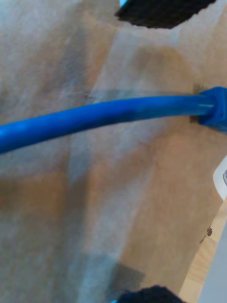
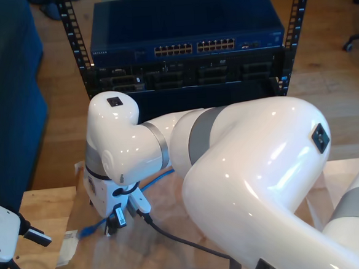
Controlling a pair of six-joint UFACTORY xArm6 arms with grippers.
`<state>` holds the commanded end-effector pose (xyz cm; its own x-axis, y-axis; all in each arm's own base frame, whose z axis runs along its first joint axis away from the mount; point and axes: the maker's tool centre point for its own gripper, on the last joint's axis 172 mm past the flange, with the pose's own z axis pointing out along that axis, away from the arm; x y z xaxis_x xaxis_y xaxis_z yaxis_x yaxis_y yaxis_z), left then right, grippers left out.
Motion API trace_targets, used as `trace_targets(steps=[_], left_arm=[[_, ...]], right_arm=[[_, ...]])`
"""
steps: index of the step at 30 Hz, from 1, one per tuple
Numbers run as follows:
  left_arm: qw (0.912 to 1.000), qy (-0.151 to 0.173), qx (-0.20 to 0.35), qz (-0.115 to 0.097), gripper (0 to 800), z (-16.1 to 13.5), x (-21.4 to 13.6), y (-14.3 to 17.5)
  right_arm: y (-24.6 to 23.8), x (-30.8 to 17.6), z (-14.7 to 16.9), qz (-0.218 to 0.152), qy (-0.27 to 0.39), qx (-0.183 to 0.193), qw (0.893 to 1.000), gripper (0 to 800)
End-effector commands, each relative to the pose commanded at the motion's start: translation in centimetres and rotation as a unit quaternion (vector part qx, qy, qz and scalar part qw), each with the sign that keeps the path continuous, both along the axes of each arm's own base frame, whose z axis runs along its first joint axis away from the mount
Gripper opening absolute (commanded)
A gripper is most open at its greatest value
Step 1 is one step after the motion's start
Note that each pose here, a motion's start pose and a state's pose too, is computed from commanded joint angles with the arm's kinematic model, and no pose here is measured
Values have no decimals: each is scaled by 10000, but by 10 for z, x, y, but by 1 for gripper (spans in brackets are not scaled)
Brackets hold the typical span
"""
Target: Grab the cable and plug it in
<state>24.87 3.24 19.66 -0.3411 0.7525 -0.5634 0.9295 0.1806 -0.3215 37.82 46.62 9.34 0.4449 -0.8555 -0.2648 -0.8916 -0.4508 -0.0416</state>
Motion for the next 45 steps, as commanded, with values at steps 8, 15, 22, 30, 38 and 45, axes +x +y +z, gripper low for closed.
trace_targets(steps=[8, 15, 22, 30, 38, 45], left_arm=[[10000, 11, -10, -3, 800, 0, -1, -1], [10000, 7, -15, 1, 800, 0, 0, -1], [10000, -43, 25, 7, 799, 5, 3, 2], [9958, -729, -554, 26, 799, 54, 63, -36], [9918, -531, -683, -942, 799, 83, 104, -138], [9770, -994, -1418, -1242, 800, 144, 120, -217]], right_arm=[[-10, -4, -4, -78, 13, -116, 9999, 610], [-14, 2, -2, -354, -123, -119, 9992, 296], [-16, 4, 19, -436, -318, 72, 9985, 6], [-123, 45, 118, -1424, -428, 405, 9881, 3], [-233, 10, 185, -2507, 120, 828, 9644, 3], [-235, -33, 215, -2784, 920, 1636, 9420, 6]])
